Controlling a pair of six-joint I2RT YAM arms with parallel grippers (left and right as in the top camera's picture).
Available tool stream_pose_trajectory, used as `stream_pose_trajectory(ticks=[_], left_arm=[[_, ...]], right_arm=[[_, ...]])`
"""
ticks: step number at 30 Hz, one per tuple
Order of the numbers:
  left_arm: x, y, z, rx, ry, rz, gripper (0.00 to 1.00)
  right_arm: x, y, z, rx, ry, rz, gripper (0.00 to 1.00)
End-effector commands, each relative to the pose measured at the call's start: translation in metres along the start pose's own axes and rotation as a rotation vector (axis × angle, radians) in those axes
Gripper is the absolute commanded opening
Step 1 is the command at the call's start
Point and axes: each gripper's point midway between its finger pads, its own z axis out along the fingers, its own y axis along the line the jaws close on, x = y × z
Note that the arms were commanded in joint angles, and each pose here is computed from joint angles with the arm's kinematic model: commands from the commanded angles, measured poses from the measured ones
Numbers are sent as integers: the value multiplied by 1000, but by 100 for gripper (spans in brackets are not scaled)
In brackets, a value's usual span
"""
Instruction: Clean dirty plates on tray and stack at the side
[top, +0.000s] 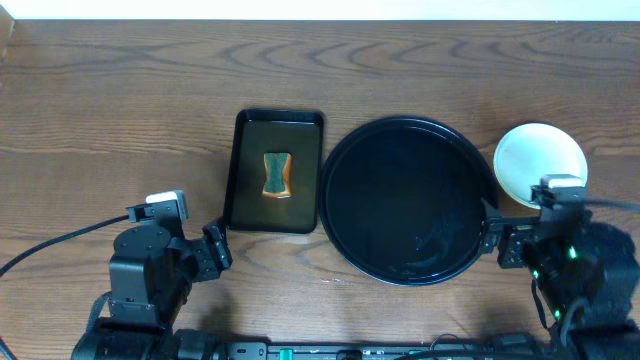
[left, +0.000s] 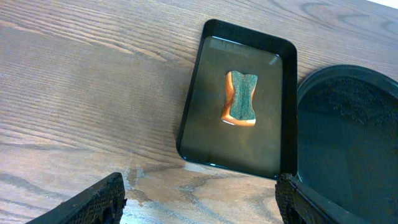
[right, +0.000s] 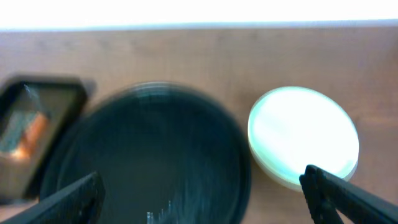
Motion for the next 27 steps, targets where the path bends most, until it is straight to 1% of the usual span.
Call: stream_pose_trajectory(ticks=[1,5,9,11,17,21,27], left_arm=[[4,2,3,-5,13,14,78],[4,2,3,-5,13,14,78],[4,2,3,-5,13,14,78],[4,2,3,-5,13,14,78],[4,2,3,-5,13,14,78],[4,2,3,-5,13,14,78],[4,2,3,-5,13,14,78]], right_arm=[[0,-2,-2,3,-124,4,99],[1,0,2,-29,-332,6,99],[3,-2,5,-28,-489,2,99],[7,-3,8,-26,-550,1,99],[19,-9,21,-10,-667,5,99],[32,-11,33,3,-663,-14,99],[73,-11,59,15,-466,-101,99]])
